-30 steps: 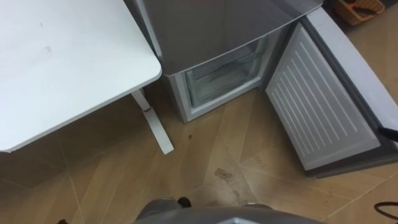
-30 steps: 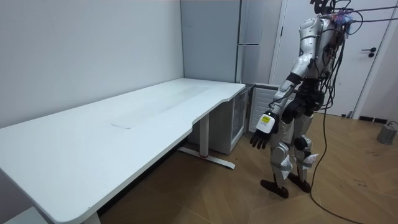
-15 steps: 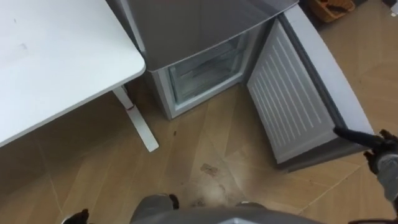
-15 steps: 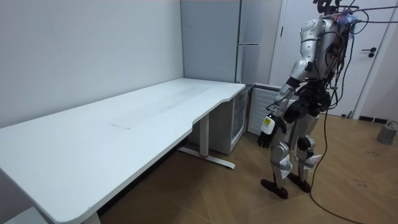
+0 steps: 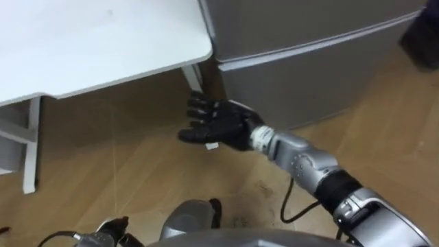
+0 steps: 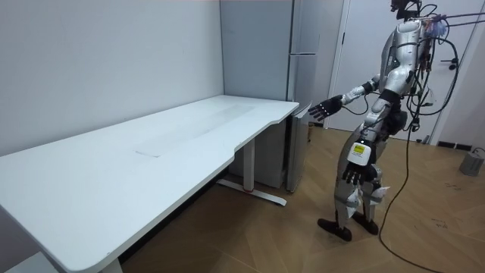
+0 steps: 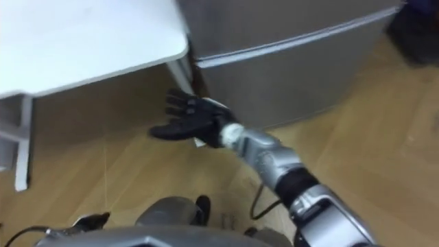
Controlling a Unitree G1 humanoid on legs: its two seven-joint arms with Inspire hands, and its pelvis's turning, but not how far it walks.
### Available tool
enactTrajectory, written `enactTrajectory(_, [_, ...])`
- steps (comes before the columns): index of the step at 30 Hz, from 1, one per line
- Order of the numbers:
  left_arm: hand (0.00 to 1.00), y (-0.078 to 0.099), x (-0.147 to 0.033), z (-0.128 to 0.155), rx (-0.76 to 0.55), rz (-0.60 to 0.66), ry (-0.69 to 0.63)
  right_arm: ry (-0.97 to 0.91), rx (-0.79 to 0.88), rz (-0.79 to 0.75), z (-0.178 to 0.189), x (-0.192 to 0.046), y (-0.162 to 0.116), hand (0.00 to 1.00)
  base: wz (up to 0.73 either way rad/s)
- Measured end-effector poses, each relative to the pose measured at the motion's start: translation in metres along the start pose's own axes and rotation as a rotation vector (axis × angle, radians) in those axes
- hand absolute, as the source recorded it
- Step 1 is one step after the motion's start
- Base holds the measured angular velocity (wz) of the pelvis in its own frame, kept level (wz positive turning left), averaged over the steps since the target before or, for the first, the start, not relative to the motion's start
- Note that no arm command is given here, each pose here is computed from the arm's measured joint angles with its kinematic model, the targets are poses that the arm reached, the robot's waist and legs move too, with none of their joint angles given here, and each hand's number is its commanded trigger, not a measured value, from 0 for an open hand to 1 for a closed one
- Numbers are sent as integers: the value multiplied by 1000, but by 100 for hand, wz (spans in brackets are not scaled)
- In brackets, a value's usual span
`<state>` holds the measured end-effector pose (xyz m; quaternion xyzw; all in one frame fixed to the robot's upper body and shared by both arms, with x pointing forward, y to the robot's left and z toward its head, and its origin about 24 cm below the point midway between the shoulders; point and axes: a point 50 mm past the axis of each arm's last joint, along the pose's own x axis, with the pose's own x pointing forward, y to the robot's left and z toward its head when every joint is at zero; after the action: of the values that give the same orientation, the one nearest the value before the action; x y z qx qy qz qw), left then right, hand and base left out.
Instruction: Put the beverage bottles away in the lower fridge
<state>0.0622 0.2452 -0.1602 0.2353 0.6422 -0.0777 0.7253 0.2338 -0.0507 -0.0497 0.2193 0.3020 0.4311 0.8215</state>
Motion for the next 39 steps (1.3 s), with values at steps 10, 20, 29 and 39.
enactTrajectory(10, [0,-6,1,18,-10,12,-53,140,2,80,-19,-5,2,0,6])
enactTrajectory(20, [0,-9,2,0,-139,9,5,311,-24,-152,-55,-51,-41,0,8])
enactTrajectory(29, [0,-10,0,-28,-290,23,57,549,180,-755,-132,-174,-91,0,9])
enactTrajectory(39, [0,-8,-1,-45,-335,68,109,590,268,-986,-168,-211,-82,0,16])
